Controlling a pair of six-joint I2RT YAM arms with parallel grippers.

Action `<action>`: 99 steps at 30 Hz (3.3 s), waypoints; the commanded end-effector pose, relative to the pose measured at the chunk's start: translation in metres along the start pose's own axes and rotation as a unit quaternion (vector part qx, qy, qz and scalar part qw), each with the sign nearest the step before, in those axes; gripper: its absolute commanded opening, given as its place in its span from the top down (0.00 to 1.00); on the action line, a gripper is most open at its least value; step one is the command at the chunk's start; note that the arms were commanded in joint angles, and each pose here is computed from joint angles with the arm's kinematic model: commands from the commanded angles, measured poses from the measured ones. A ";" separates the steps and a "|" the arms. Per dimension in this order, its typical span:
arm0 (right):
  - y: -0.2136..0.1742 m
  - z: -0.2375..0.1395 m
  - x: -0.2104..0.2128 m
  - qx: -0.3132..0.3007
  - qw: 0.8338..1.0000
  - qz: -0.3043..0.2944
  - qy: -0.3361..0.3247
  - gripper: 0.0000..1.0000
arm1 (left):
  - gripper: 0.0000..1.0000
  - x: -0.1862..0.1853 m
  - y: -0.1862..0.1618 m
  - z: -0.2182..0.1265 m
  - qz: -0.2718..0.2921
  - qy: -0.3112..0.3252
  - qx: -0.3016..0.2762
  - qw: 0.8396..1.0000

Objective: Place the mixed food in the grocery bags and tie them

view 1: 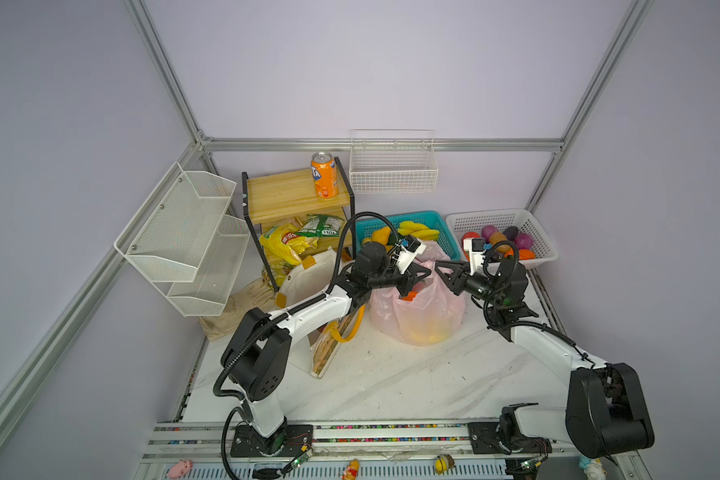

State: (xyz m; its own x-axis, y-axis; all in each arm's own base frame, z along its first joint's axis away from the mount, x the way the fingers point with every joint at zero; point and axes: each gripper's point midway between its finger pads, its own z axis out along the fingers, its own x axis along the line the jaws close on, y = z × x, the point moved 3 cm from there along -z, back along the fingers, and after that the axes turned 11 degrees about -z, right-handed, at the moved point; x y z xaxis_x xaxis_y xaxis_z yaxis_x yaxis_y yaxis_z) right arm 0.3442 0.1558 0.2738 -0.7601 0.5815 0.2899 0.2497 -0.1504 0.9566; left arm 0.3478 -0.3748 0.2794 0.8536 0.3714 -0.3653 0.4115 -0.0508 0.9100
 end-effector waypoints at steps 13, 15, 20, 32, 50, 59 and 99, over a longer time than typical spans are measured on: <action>0.012 0.002 -0.002 0.002 1.000 -0.018 -0.004 0.66 | 1.00 -0.001 -0.010 0.003 0.014 -0.012 0.004 1.000; 0.012 0.002 -0.001 0.006 1.000 -0.021 -0.005 0.65 | 1.00 -0.001 -0.010 0.002 0.017 -0.010 0.004 1.000; 0.013 -0.002 -0.002 0.014 1.000 -0.014 -0.022 0.63 | 1.00 0.001 -0.011 0.003 0.021 -0.005 0.005 1.000; 0.011 -0.012 -0.007 0.045 0.996 -0.025 -0.068 0.58 | 1.00 0.002 -0.013 0.003 0.028 -0.004 0.008 1.000; 0.014 -0.013 -0.001 0.054 0.998 -0.025 -0.032 0.43 | 1.00 -0.002 -0.017 0.007 0.049 -0.011 0.015 0.999; 0.008 0.001 0.000 0.058 0.998 -0.026 -0.018 0.39 | 1.00 -0.004 -0.021 0.009 0.057 -0.011 0.023 0.998; 0.022 0.002 0.022 0.036 0.978 -0.194 0.061 1.00 | 0.34 -0.046 0.052 -0.071 0.097 -0.090 -0.012 0.991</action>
State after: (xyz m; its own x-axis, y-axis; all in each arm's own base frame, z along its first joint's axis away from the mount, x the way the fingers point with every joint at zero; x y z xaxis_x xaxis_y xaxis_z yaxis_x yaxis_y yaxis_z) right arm 0.3396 0.1641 0.2804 -0.8517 0.5241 0.0029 0.0723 0.1119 0.9911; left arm 0.3025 -0.3347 0.3415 0.9520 0.1998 -0.2318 0.2562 -0.1057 0.9608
